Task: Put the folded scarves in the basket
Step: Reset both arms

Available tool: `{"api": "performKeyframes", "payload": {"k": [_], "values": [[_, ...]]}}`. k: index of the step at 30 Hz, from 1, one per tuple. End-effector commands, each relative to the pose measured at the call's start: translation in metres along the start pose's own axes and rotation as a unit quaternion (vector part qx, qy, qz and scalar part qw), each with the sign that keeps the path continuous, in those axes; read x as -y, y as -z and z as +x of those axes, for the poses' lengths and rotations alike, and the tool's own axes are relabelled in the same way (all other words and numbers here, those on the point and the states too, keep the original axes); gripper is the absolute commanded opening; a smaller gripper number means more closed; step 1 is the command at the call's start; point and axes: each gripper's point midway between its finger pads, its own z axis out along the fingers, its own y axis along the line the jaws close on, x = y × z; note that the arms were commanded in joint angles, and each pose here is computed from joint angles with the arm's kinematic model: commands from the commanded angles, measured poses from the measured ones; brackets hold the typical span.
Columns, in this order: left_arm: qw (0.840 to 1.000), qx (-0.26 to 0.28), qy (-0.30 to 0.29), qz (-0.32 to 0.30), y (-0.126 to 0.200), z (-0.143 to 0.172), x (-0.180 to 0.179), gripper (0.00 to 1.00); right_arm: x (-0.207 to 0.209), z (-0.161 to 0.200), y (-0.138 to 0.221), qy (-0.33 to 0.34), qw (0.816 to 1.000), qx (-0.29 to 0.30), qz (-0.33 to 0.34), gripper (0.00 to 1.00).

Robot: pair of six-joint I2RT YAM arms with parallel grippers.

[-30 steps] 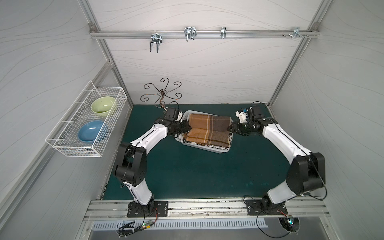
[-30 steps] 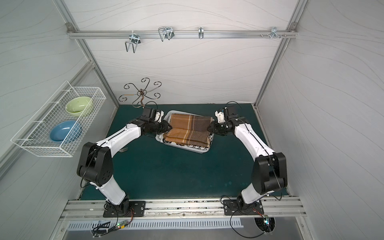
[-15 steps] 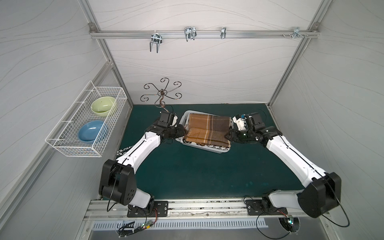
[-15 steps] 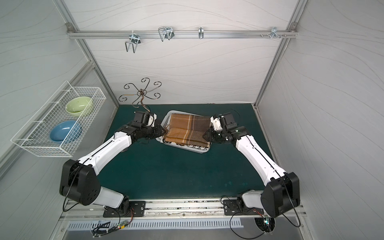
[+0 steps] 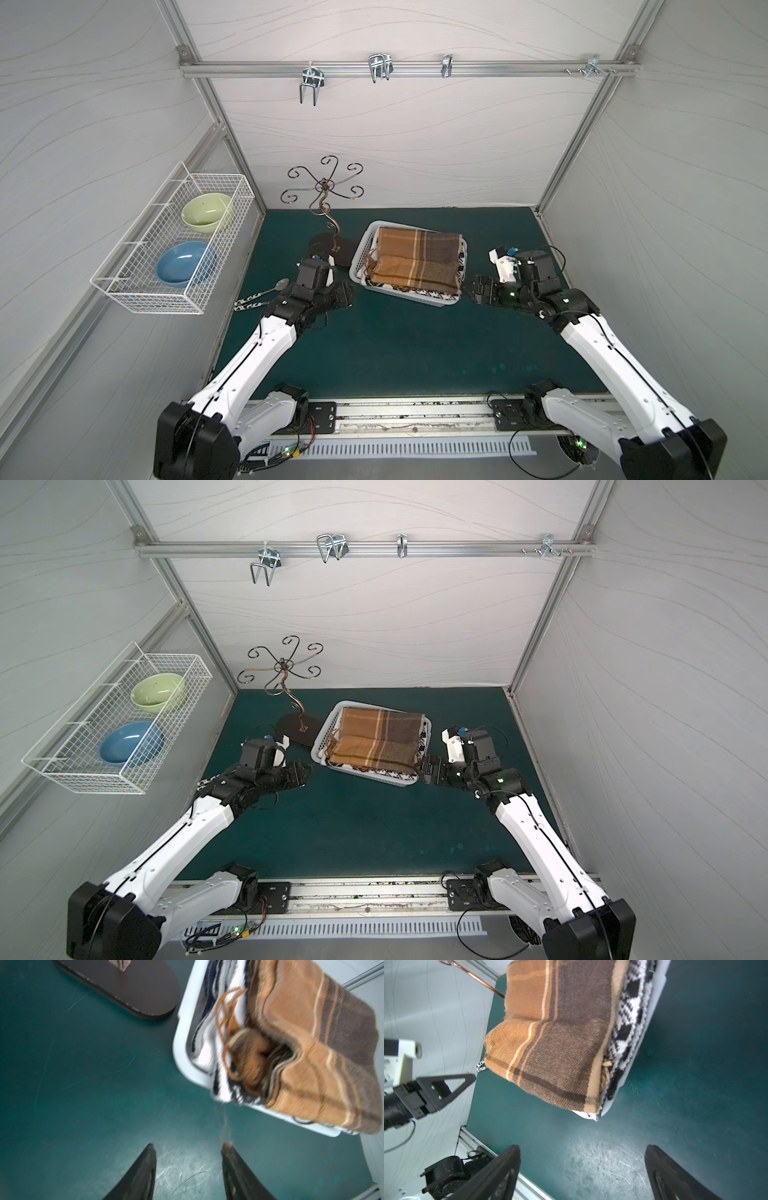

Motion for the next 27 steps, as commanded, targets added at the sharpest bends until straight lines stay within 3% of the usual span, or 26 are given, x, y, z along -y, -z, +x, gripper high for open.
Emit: {"api": "performKeyframes", "payload": {"k": [1,4,5,6,8,13,15,18,20,23,27], "values": [[0.999,0.051,-0.007,-0.002,0.0,-0.003,-0.009,0.56,-0.006,-0.005,0.01,0.027,0.999,0.027,-0.01,0.96],[0.994,0.095,-0.032,-0.052,0.001,-0.002,-0.035,0.61,0.011,-0.01,0.009,0.077,0.994,0.073,0.022,0.99],[0.989,0.118,-0.039,-0.076,0.0,-0.004,-0.046,0.76,0.02,-0.014,0.008,0.092,0.991,0.094,0.039,0.99],[0.984,0.14,-0.05,-0.094,0.001,-0.008,-0.054,0.99,0.028,-0.013,0.003,0.108,0.987,0.105,0.049,0.99],[0.974,0.169,-0.069,-0.135,0.009,-0.016,-0.068,0.99,0.044,-0.016,-0.006,0.15,0.976,0.139,0.074,0.99],[0.947,0.268,-0.106,-0.144,0.027,-0.036,-0.07,0.99,0.08,-0.019,-0.024,0.236,0.939,0.205,0.142,0.99],[0.927,0.312,-0.132,-0.158,0.033,-0.044,-0.073,0.99,0.103,-0.023,-0.03,0.229,0.929,0.224,0.182,0.99],[0.901,0.36,-0.162,-0.181,0.025,-0.048,-0.084,0.99,0.134,-0.027,-0.04,0.194,0.93,0.238,0.201,0.99],[0.904,0.339,-0.141,-0.217,0.01,-0.05,-0.108,0.99,0.148,-0.029,-0.05,0.193,0.931,0.236,0.201,0.99],[0.927,0.299,-0.133,-0.182,-0.019,-0.061,-0.109,0.99,0.157,-0.039,-0.054,0.191,0.929,0.238,0.21,0.99],[0.929,0.297,-0.127,-0.178,-0.035,-0.079,-0.114,1.0,0.168,-0.055,-0.054,0.183,0.923,0.265,0.212,0.99]]}}
